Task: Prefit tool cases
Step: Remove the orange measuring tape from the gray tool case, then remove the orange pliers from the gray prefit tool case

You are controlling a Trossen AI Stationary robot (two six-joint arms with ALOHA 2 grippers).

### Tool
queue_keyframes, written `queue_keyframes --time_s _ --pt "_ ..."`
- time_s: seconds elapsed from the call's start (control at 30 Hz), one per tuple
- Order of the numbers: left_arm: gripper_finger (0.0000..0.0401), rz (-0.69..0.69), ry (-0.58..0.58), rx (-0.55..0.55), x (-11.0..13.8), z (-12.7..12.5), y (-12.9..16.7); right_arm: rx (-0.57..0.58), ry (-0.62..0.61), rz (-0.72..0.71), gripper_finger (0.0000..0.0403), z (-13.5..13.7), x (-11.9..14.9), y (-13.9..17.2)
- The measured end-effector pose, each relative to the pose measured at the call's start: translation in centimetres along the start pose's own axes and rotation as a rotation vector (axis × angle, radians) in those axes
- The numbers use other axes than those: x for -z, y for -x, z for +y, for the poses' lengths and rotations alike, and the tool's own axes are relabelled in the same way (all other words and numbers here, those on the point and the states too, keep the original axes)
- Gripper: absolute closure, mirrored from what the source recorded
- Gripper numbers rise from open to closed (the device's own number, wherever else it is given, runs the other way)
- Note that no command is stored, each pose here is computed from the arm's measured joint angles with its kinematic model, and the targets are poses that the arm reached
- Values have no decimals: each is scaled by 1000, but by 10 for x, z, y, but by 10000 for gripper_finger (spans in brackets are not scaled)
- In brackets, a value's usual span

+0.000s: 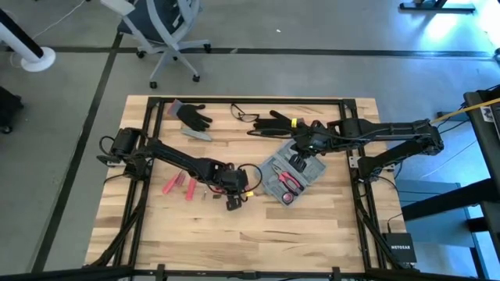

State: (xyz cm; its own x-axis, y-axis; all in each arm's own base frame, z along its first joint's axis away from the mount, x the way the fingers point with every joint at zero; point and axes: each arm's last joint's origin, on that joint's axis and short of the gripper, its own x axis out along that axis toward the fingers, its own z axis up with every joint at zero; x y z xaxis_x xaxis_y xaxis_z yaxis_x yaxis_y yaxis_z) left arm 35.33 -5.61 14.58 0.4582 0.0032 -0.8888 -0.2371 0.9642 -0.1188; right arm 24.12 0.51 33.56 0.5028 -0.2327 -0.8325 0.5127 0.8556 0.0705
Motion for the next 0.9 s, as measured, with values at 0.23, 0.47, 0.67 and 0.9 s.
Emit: queue_keyframes --time_s 0.23,0.47,0.67,0.9 --pt "334 -15 7 6 -1 0 11 -2 15 2 403 0 0 0" --pt "293 -31 12 9 -3 1 19 -8 26 4 403 0 0 0" --pt "276 -40 24 11 -6 1 22 -95 30 79 403 2 4 0" --pt "284 -119 -23 -5 -39 20 33 -101 32 270 403 -3 26 -17"
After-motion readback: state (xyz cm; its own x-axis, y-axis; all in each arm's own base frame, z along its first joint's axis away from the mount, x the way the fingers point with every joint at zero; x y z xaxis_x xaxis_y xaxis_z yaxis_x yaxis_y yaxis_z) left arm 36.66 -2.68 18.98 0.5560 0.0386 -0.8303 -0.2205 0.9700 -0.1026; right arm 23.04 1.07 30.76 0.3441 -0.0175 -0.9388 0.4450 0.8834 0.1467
